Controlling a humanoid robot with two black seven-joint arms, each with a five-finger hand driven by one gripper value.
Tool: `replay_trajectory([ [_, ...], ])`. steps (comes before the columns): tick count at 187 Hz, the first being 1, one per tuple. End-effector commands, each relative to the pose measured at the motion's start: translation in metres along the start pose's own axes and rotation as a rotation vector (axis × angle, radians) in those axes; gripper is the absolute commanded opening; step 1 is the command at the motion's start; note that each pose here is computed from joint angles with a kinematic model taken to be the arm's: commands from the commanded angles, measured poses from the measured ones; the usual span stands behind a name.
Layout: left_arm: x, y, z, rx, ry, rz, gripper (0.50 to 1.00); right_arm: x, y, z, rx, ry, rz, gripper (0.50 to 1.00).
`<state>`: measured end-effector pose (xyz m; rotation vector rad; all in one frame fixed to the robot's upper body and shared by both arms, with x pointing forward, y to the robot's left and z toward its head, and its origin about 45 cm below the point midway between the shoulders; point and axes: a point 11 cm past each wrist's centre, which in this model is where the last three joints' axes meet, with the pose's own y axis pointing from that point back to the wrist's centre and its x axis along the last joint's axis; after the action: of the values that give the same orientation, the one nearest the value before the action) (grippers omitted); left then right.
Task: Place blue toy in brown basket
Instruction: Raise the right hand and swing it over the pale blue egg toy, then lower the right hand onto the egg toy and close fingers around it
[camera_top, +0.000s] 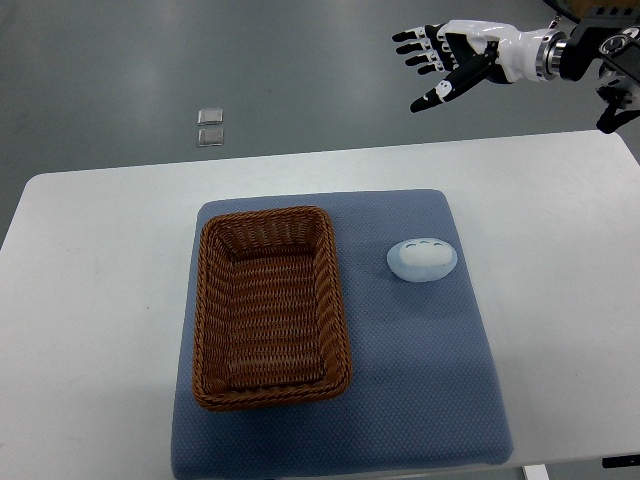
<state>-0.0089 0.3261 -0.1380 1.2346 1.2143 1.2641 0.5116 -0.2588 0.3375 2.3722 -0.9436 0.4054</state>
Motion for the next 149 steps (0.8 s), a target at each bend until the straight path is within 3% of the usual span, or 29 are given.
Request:
replay_trajectory([
  [1,0.0,0.0,0.0,0.0,0.0,-0.001,1.0,-0.013,0.002,-0.001,-0.069,0.162,-0.076,0.977],
  [87,0.0,0.0,0.0,0.0,0.0,0.001,1.0,-0.084,0.011,-0.002,-0.317,0.657,-0.36,0.977],
  [149,0.0,0.0,0.0,0.0,0.0,0.001,1.0,-0.123,0.0,0.003,-0.332,0.501,-0.383,0.977],
])
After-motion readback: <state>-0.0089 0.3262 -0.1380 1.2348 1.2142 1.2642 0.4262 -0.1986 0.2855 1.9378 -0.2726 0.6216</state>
